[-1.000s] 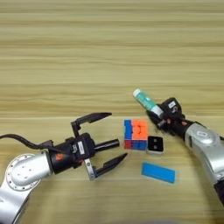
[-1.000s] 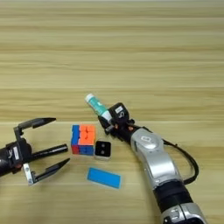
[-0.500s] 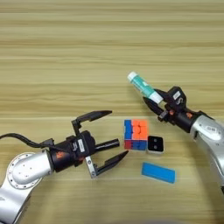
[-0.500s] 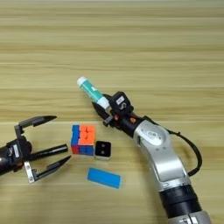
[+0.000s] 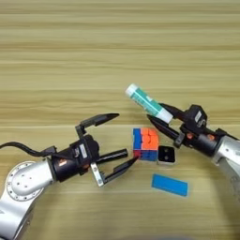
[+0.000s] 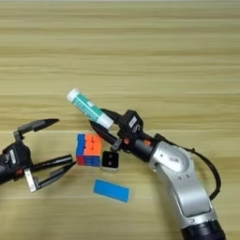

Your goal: Move the objects on the table

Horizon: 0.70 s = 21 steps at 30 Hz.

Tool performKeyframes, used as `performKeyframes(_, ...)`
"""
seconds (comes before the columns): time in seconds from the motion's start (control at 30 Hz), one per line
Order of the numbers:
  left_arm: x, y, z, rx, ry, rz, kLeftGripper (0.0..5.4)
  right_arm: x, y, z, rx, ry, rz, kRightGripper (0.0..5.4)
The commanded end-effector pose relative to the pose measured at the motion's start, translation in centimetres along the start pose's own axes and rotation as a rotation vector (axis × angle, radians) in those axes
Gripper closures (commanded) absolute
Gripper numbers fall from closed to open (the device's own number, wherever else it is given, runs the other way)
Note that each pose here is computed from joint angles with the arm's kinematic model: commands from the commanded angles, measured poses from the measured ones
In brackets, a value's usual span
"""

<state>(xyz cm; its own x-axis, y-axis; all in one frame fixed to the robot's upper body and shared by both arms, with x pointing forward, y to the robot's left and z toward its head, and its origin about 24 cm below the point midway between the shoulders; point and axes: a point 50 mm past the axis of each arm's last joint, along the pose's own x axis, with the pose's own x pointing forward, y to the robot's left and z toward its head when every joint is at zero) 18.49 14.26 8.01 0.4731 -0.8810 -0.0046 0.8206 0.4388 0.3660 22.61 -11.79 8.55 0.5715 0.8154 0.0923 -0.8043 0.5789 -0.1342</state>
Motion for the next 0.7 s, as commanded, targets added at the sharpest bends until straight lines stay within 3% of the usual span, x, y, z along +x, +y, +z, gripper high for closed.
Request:
performKeyframes(0.03,0.0,0.2,0.3,0.010,0.003,-0.009,0.00,-0.1,0.5,0.6,0.001,-0.041,0.037,3.70)
performKeyframes(0.47,0.1,0.2,0.4,0.002,-0.004,-0.009,0.00,-0.2,1.8,1.2,0.040,-0.125,0.108,3.70)
performKeyframes(0.7,0.1,0.2,1.0,-0.050,-0.048,-0.003,0.00,-0.2,2.3,1.2,0.035,-0.148,0.131,3.70)
